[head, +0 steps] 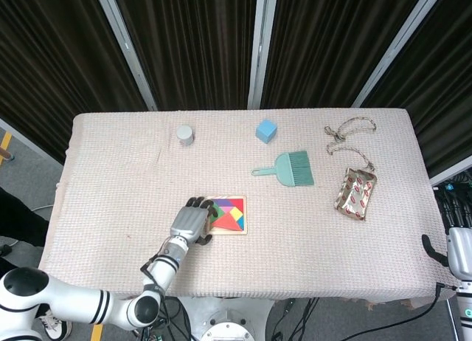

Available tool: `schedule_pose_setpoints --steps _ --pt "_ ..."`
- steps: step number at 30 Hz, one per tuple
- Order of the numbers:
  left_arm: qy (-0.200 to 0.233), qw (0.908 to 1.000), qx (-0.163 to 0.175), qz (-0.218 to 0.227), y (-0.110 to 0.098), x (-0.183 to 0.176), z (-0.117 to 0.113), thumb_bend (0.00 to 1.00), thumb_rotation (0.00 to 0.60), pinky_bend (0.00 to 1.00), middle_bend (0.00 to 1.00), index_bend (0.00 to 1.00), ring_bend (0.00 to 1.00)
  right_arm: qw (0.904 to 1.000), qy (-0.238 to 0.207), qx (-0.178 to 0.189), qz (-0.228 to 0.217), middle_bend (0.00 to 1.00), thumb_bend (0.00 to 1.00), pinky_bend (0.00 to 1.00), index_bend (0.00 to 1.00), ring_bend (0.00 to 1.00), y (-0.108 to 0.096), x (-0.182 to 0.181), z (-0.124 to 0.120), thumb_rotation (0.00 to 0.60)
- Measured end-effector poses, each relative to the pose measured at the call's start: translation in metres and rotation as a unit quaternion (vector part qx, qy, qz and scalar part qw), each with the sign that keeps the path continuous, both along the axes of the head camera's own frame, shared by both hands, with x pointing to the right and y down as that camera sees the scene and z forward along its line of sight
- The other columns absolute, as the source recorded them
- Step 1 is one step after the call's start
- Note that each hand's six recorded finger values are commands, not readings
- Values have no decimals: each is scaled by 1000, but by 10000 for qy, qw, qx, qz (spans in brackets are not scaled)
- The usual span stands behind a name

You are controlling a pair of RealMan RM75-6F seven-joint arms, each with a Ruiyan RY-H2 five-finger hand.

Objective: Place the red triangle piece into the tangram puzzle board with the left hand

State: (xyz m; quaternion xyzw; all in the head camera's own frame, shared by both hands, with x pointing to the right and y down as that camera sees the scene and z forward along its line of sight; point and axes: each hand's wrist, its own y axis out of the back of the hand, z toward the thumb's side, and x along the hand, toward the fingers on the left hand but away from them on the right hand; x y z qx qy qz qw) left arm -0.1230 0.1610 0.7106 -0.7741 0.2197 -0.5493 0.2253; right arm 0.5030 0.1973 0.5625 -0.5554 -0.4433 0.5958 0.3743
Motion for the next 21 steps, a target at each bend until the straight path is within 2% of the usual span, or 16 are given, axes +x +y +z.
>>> schedule_pose_setpoints --steps 11,21 --pt "55 9999 -23 82 7 2 -2 305 600 46 105 369 0 10000 3 -11 12 0 269 0 0 0 1 1 1 600" --pt "89 9999 12 53 6 2 -4 304 600 46 105 365 0 10000 4 -7 10 0 269 0 0 0 0 1 1 600"
